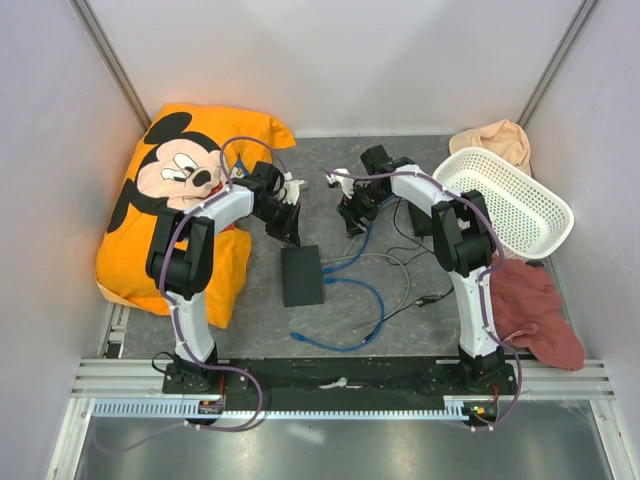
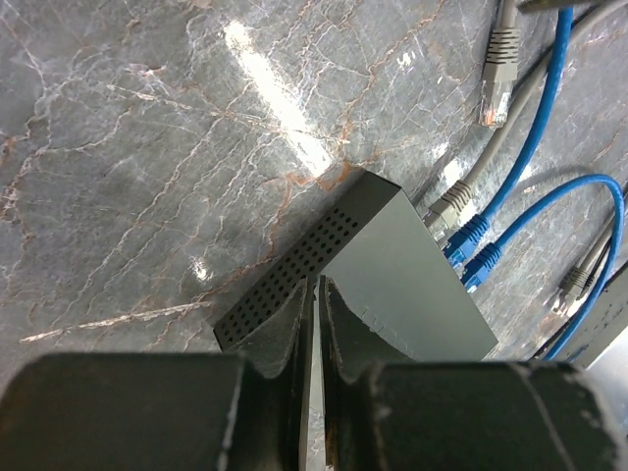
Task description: Pull the plug from the switch port
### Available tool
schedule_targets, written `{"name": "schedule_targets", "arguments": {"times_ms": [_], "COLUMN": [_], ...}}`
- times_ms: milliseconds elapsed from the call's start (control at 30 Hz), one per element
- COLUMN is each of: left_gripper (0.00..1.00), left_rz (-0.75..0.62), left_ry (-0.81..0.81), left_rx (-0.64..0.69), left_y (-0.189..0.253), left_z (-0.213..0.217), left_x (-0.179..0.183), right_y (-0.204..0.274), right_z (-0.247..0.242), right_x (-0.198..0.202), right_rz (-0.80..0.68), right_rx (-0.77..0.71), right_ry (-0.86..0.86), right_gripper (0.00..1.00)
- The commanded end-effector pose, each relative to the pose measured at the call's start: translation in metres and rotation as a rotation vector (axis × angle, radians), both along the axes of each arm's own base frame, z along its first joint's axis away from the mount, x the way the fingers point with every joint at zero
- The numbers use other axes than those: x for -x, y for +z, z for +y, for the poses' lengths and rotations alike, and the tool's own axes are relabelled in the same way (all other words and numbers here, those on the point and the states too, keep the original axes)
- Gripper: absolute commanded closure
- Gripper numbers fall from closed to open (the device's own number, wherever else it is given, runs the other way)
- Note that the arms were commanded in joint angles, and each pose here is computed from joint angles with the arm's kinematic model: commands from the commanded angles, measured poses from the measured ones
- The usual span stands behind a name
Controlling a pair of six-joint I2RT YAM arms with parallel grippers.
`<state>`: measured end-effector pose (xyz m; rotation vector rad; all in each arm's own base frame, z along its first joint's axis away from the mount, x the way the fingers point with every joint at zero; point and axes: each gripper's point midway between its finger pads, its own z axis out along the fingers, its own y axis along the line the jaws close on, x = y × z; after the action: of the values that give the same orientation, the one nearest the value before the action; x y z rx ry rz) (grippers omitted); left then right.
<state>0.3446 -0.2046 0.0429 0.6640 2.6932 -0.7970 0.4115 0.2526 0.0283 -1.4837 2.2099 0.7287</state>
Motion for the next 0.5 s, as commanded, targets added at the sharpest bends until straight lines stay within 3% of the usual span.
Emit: {"name": "schedule_targets", "arguments": {"times_ms": [0, 233, 467], "left_gripper": [0.88, 0.89, 0.88], "left_rz": [-0.045, -0.088, -0.086], "left_ry": [-0.021, -0.021, -0.017], "left_rx": [-0.006, 0.009, 0.022], "left_y": [-0.001, 0.015, 0.018], "left_z": [-0.002, -0.004, -0.006], "left_x": [-0.011, -0.017, -0.017], "right_y": [-0.003, 0.028, 0.026], "right_z": [0.001, 0.004, -0.006], "right_x": [-0.011, 0.007, 0.029], "right_rz": [-0.103, -0.176, -0.197], "right_rx": [0.049, 0.008, 0.071], "right_ry": [0.016, 0.158, 0.316], "right_gripper": [0.21, 0.2, 0.28]}}
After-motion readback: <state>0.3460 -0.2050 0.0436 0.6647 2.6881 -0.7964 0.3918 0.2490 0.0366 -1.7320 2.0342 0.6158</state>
